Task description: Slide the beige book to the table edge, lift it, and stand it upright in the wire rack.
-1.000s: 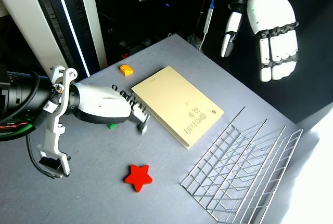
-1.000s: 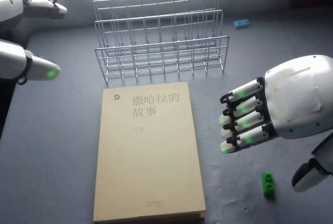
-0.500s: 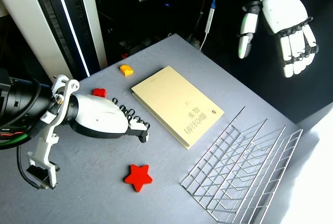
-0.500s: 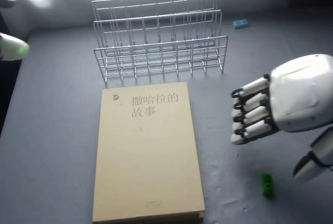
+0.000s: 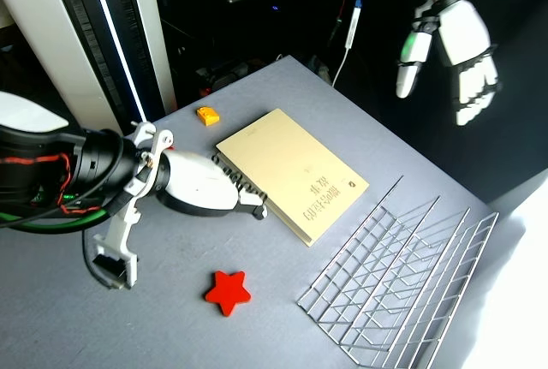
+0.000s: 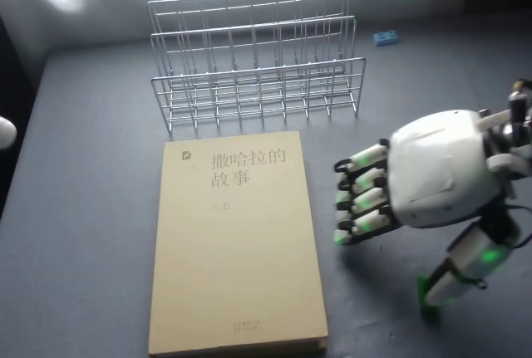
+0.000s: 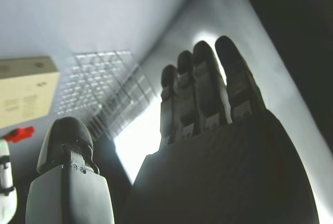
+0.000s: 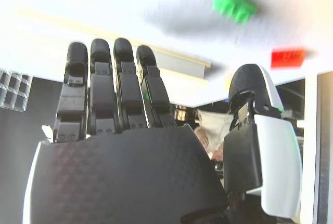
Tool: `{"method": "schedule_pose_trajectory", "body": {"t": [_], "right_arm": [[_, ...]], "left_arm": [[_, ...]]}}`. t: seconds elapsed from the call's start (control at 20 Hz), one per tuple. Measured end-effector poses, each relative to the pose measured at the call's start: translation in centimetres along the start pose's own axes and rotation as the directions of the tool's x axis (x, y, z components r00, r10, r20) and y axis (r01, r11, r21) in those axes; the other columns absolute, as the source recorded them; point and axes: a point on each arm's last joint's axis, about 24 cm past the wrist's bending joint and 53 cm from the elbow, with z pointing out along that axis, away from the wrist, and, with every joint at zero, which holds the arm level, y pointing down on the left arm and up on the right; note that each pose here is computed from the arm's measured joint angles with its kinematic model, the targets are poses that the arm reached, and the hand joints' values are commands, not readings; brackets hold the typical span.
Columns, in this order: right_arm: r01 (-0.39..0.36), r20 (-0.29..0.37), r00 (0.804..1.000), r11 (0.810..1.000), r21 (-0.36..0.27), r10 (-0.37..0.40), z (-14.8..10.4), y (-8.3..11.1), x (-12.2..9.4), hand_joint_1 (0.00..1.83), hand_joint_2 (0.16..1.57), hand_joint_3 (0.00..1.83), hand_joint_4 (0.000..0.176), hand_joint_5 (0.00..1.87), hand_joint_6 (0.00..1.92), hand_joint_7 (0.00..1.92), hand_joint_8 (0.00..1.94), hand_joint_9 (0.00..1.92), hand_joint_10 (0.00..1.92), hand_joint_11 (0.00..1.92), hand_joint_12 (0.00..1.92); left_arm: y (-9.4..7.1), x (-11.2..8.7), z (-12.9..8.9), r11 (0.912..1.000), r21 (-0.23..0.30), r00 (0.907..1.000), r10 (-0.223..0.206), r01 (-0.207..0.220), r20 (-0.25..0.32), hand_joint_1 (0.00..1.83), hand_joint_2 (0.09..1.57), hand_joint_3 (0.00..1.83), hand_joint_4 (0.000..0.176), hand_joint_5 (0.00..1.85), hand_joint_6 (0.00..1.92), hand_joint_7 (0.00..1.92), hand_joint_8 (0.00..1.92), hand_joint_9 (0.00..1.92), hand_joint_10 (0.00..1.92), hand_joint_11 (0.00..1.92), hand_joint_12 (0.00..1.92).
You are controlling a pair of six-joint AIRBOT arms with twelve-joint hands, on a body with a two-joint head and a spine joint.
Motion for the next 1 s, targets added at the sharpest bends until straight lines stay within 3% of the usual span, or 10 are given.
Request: {"method": "schedule_pose_trajectory", "body": {"t": [0.15,0.25,0.3,0.4,0.5,0.55,0.65,0.75,0.85,1.0], "right_arm": [[-0.007,0.002,1.000,1.000,-0.030,0.007,1.3,1.1,-0.4,0.16,1.11,0.00,0.000,0.27,0.01,0.28,0.01,0.26,0.01,0.00,0.73],[-0.007,0.012,1.000,1.000,-0.027,0.007,2.0,1.1,-0.9,0.16,1.11,0.00,0.000,0.27,0.01,0.28,0.01,0.26,0.00,0.00,0.72],[-0.007,0.015,1.000,1.000,-0.023,0.007,2.2,0.9,-1.0,0.18,1.11,0.00,0.000,0.28,0.01,0.29,0.01,0.27,0.00,0.00,0.74],[-0.009,0.023,1.000,1.000,-0.006,0.009,2.4,0.4,-1.2,0.16,1.13,0.00,0.000,0.28,0.00,0.28,0.00,0.25,0.00,0.00,0.67],[-0.009,0.038,0.999,1.000,0.020,0.008,2.6,-0.2,-1.7,0.15,1.13,0.00,0.000,0.27,0.00,0.28,0.00,0.25,0.00,0.00,0.66],[-0.010,0.045,0.999,1.000,0.022,0.009,2.9,-0.1,-1.9,0.15,1.13,0.00,0.000,0.27,0.00,0.28,0.00,0.25,0.00,0.00,0.66],[-0.022,0.049,0.999,1.000,0.012,0.021,3.4,0.4,-2.2,0.16,1.13,0.00,0.000,0.28,0.00,0.28,0.00,0.25,0.00,0.00,0.64],[-0.054,0.053,0.997,0.999,0.001,0.053,4.0,0.9,-2.4,0.15,1.13,0.00,0.000,0.25,0.00,0.27,0.00,0.25,0.00,0.00,0.70],[-0.054,0.055,0.997,0.999,-0.010,0.054,4.6,1.5,-2.7,0.16,1.13,0.00,0.000,0.26,0.01,0.28,0.01,0.26,0.00,0.00,0.70],[-0.055,0.068,0.996,0.998,-0.027,0.057,5.5,2.5,-3.5,0.17,1.12,0.00,0.000,0.27,0.01,0.29,0.00,0.29,0.01,0.00,0.79]], "left_arm": [[0.9,-2.2,-0.9,0.9980,-0.036,0.9928,0.056,-0.052,0.106,0.32,1.09,0.00,0.000,0.27,0.00,0.28,0.00,0.24,0.00,0.00,0.52],[1.1,-2.9,-1.5,0.9924,-0.064,0.9812,0.114,-0.105,0.156,0.36,1.09,0.00,0.000,0.29,0.00,0.30,0.00,0.25,0.00,0.00,0.57],[1.7,-3.3,-2.2,0.9841,-0.097,0.9710,0.164,-0.149,0.174,0.35,1.09,0.00,0.000,0.30,0.00,0.30,0.00,0.26,0.00,0.00,0.61],[3.1,-3.2,-3.0,0.9819,-0.138,0.9701,0.154,-0.130,0.187,0.36,1.08,0.00,0.000,0.29,0.00,0.30,0.00,0.26,0.00,0.00,0.61],[3.2,-2.3,-3.2,0.9892,-0.113,0.9772,0.113,-0.093,0.180,0.34,1.09,0.00,0.000,0.29,0.00,0.30,0.00,0.27,0.00,0.00,0.63],[2.8,-2.3,-3.2,0.9884,-0.091,0.9744,0.136,-0.122,0.179,0.34,1.09,0.00,0.000,0.29,0.00,0.30,0.00,0.27,0.00,0.00,0.64],[2.0,-3.1,-3.2,0.9930,-0.046,0.9708,0.116,-0.109,0.210,0.33,1.09,0.00,0.000,0.29,0.00,0.30,0.00,0.27,0.00,0.00,0.66],[0.1,-5.4,-3.8,0.9932,0.027,0.9449,0.099,-0.113,0.312,0.34,1.09,0.00,0.000,0.28,0.00,0.30,0.00,0.26,0.00,0.00,0.64],[-0.5,-5.7,-4.5,0.9945,0.045,0.9303,0.073,-0.095,0.360,0.34,1.09,0.00,0.000,0.29,0.00,0.31,0.00,0.27,0.00,0.00,0.66],[1.6,-5.0,-5.0,0.9989,-0.046,0.9281,0.024,-0.008,0.372,0.37,1.08,0.00,0.000,0.30,0.01,0.32,0.01,0.28,0.01,0.00,0.65]]}}
